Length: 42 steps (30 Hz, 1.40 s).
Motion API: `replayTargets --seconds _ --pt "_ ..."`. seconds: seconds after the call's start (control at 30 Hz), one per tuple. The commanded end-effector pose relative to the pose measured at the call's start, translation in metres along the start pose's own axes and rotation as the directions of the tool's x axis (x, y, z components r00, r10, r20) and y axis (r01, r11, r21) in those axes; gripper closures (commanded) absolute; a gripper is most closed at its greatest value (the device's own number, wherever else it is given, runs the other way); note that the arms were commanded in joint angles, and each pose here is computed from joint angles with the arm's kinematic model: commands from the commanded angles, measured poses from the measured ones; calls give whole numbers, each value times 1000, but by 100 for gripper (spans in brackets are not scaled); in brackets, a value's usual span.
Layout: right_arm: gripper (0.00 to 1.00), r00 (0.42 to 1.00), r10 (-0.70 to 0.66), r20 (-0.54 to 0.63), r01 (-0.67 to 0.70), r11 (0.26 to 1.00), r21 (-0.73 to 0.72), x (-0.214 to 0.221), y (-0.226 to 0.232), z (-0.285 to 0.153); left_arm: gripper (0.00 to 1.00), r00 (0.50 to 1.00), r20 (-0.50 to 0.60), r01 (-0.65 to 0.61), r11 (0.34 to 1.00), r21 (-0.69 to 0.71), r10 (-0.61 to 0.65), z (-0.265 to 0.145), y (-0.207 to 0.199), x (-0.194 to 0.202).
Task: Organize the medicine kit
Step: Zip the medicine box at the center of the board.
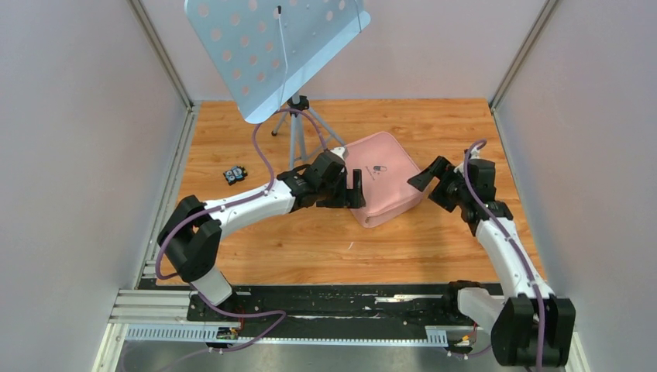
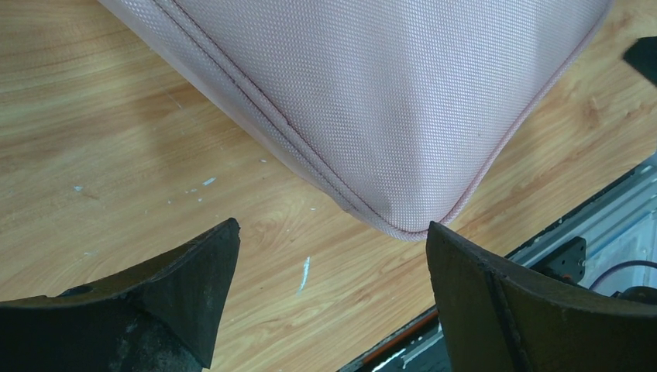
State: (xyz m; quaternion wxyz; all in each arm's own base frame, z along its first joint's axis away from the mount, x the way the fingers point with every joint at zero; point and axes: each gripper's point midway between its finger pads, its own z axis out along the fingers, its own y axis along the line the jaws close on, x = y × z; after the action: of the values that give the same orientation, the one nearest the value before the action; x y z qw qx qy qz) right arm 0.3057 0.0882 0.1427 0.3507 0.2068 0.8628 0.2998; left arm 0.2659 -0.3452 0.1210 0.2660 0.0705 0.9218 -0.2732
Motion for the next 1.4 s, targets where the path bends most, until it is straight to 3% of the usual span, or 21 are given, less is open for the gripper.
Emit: replayTargets --seconds 0.0,0.13,0.2,0.37,0.43,0.73,1.07,1.37 --pt "10 980 -133 146 131 991 22 -11 11 -30 3 1000 20 -3 1000 25 3 1 -7 -12" --pt "12 962 -247 114 251 968 -20 37 32 -32 3 999 15 40 998 57 -41 4 -5 -17" --pt "16 953 -285 104 284 958 29 65 25 -26 3 998 13 57 995 76 -58 5 -7 -20" --pt "36 945 -298 133 301 954 -1 115 28 -15 3 996 11 91 990 110 -93 9 -8 -27" --pt "38 929 -332 163 336 942 4 127 32 -10 4 995 3 102 989 111 -103 12 -5 -28" --pt "38 851 -497 171 488 868 92 148 56 25 4 991 -23 136 984 112 -134 24 -1 -34" --pt "59 857 -468 217 465 883 66 142 77 33 4 989 -30 146 983 111 -144 28 4 -35" --pt "69 865 -461 200 452 887 90 147 74 41 4 988 -38 154 982 113 -151 30 5 -33"
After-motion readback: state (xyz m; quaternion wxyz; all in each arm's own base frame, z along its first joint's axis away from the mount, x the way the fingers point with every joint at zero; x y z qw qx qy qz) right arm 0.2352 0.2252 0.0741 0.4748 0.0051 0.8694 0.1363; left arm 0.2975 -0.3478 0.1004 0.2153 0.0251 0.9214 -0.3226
